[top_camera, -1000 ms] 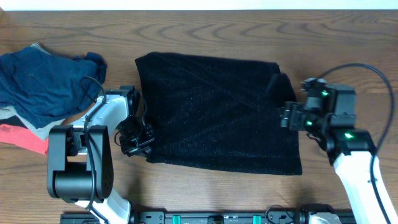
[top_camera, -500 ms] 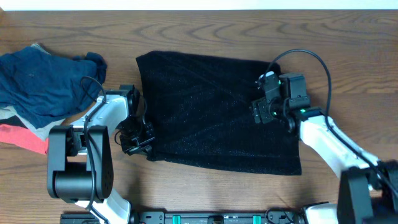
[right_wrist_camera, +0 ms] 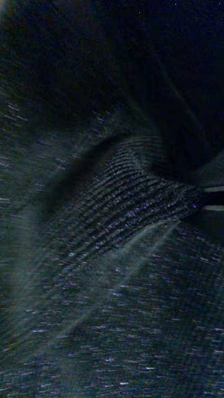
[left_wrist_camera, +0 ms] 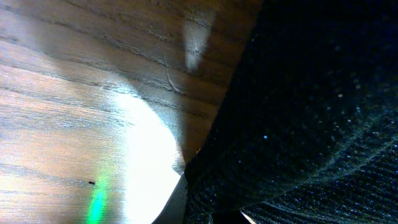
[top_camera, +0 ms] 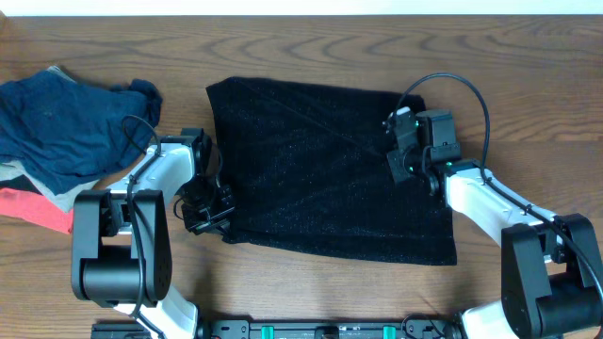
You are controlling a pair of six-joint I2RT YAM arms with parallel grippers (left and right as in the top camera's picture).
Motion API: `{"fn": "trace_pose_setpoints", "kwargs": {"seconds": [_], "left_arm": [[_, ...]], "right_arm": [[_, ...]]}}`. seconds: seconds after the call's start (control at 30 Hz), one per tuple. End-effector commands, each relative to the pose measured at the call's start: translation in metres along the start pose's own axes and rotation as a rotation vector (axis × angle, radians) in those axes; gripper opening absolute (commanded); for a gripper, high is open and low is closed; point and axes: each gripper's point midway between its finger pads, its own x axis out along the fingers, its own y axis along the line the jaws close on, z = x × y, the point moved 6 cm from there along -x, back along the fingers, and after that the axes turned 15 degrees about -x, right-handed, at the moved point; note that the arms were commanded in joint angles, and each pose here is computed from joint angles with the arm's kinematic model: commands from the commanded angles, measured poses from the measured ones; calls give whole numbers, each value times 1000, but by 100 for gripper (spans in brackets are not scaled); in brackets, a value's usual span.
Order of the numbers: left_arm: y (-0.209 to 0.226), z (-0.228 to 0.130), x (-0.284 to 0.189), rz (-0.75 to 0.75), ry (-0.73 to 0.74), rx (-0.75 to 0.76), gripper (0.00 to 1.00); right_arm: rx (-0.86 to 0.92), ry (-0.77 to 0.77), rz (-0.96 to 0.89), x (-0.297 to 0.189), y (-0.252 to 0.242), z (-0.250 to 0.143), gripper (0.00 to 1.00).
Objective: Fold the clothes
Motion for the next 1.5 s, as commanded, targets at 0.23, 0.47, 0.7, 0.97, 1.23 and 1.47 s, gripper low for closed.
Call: {"fn": "trace_pose_setpoints", "kwargs": {"seconds": [0.23, 0.47, 0.7, 0.97, 1.23, 1.47], "left_arm": [[-2, 8, 1, -21, -38, 2, 6], [-3, 10, 1, -27, -46, 1, 6], [-4, 11, 1, -28, -50, 2, 6], [-4, 12, 1, -29, -62, 5, 6], [-5, 14, 1, -34, -68, 7, 6], [-5, 14, 1, -34, -69, 7, 6]], "right_arm": [[293, -518, -645, -72, -119, 122, 44], [330, -322, -418, -57, -113, 100, 99], [378, 148, -204, -51, -64, 22, 99], [826, 714, 26, -99, 12, -58, 99], [1061, 870, -58, -128, 42, -100, 99], [1276, 779, -173, -138, 56, -125, 96]]}}
